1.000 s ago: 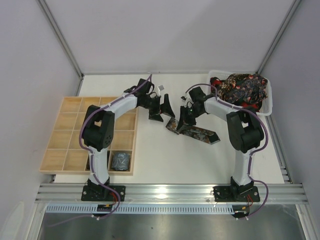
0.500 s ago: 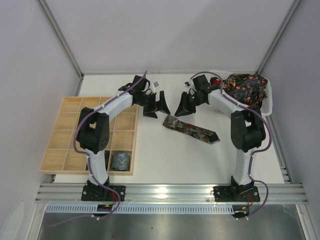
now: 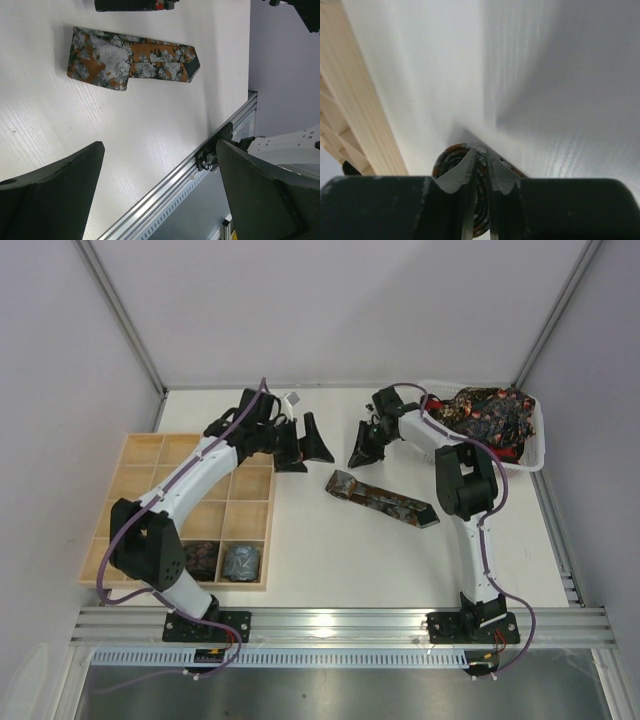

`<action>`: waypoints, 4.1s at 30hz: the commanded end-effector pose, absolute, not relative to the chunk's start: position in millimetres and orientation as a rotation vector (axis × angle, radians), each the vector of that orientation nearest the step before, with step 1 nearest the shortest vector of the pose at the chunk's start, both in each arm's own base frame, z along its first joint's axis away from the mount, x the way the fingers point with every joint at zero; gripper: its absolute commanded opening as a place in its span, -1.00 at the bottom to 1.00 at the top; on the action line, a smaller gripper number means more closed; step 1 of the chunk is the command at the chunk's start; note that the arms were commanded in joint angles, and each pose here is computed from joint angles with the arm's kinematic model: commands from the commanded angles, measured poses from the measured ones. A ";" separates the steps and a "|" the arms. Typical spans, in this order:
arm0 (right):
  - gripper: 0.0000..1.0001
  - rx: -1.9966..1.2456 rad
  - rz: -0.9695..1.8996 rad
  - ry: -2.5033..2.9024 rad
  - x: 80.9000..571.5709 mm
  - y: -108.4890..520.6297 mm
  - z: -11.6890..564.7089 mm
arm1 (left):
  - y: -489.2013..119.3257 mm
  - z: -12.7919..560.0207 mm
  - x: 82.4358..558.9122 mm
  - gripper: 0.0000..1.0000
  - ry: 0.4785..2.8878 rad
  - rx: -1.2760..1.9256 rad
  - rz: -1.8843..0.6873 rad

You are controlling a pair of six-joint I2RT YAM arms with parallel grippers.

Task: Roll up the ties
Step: Roll the tie

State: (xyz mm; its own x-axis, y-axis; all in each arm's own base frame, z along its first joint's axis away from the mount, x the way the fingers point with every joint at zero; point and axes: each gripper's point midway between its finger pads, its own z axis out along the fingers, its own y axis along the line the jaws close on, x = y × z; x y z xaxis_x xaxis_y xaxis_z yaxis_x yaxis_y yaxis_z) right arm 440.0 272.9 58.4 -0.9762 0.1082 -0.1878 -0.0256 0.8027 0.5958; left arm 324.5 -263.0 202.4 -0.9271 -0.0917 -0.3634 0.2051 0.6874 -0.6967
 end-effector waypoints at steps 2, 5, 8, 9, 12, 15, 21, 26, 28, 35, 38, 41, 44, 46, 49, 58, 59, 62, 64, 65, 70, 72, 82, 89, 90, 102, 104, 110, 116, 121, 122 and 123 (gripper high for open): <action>-0.66 0.024 0.854 2.797 436.7 286.2 52.2 | -257.9 209.2 306.1 1.00 2.532 0.031 -1.097; -0.67 -0.015 0.845 2.843 424.3 293.6 39.2 | -255.8 202.5 296.2 1.00 2.557 0.030 -1.109; -0.68 -0.049 0.860 2.880 410.2 300.0 31.2 | -255.4 200.4 290.1 1.00 2.561 0.037 -1.127; -0.70 -0.064 0.871 2.885 406.5 302.1 30.8 | -254.9 198.6 288.2 1.00 2.566 0.039 -1.129; -0.71 -0.121 0.893 2.924 387.9 308.2 28.6 | -255.5 200.3 285.0 1.00 2.561 0.056 -1.146; -0.74 -0.163 0.974 2.952 364.8 313.4 30.3 | -255.9 200.2 282.0 1.00 2.570 0.063 -1.157; -0.76 -0.289 1.064 2.994 307.4 313.5 47.1 | -256.5 201.9 275.5 1.00 2.570 0.074 -1.188; -0.76 -0.347 1.083 2.979 281.5 306.0 68.5 | -257.6 198.5 270.4 1.00 2.583 0.068 -1.216; -0.74 -0.356 1.075 2.956 281.3 302.9 79.5 | -257.9 196.2 267.8 1.00 2.592 0.062 -1.228; 0.00 -0.281 0.969 2.838 308.8 274.9 122.4 | -261.1 188.8 266.5 1.00 2.612 0.046 -1.260; 0.44 -0.338 0.992 2.788 295.2 269.2 139.0 | -261.9 189.1 266.0 1.00 2.614 0.048 -1.270; 0.72 -0.396 1.038 2.769 267.6 265.8 137.3 | -262.9 192.2 266.3 1.00 2.600 0.058 -1.281; 0.92 -0.440 1.072 2.712 252.7 270.7 132.0 | -264.3 191.5 265.0 1.00 2.600 0.066 -1.299; 0.95 -0.408 1.085 2.710 245.5 271.3 116.7 | -265.1 188.7 262.8 1.00 2.607 0.060 -1.316; 0.99 -0.354 1.078 2.715 241.0 274.8 101.8 | -260.5 175.3 260.4 1.00 2.651 0.027 -1.259; 0.95 -0.297 0.984 2.740 243.8 278.3 67.8 | -254.1 113.2 264.4 0.60 2.822 -0.092 -0.942; 0.90 -0.307 0.987 2.735 244.9 279.7 68.3 | -256.8 103.8 267.3 0.57 2.846 -0.101 -0.927; 0.82 -0.316 0.978 2.756 244.0 279.7 62.6 | -262.6 92.4 280.7 0.41 2.853 -0.109 -0.903; 0.79 -0.315 0.956 2.766 244.0 277.4 58.6 | -262.3 85.7 290.2 0.38 2.852 -0.112 -0.857; 0.78 -0.312 0.951 2.774 243.6 276.1 55.9 | -261.9 79.6 298.7 0.37 2.856 -0.112 -0.820; 0.69 -0.313 0.936 2.782 244.0 275.6 52.1 | -278.9 68.9 312.3 0.33 2.880 -0.084 -0.872; 0.67 -0.315 0.940 2.779 244.9 277.1 53.0 | -282.2 62.3 313.9 0.33 2.893 -0.076 -0.879; 0.71 -0.192 0.933 2.740 262.5 265.8 89.2 | -252.9 85.7 305.5 0.85 2.769 0.001 -0.680; 0.80 -0.038 0.931 2.695 269.6 227.4 128.3 | -248.5 133.1 290.6 1.00 2.573 0.196 -0.726; 0.80 -0.019 0.929 2.687 269.9 221.5 131.3 | -251.1 136.4 288.8 1.00 2.561 0.250 -0.714; 0.80 0.376 1.023 2.465 279.8 133.2 177.4 | -311.5 143.7 232.7 1.00 2.016 1.486 -0.384; 0.79 0.384 1.019 2.472 275.7 131.1 176.6 | -317.5 139.4 231.3 1.00 1.982 1.518 -0.413; 0.79 0.409 1.020 2.476 264.1 130.2 170.9 | -323.7 110.4 236.5 1.00 1.991 1.628 -0.362; 0.79 0.404 1.016 2.482 260.6 130.1 169.4 | -331.0 95.1 237.0 1.00 2.012 1.684 -0.374; 0.78 0.405 1.034 2.474 264.7 131.9 170.0 | -335.5 86.5 242.0 1.00 2.038 1.673 -0.363; 0.78 0.405 1.035 2.475 265.8 132.2 169.1 | -337.3 84.4 242.3 1.00 2.041 1.672 -0.370; 0.79 0.402 1.039 2.473 266.4 132.6 169.4 | -339.1 84.0 242.5 1.00 2.042 1.672 -0.376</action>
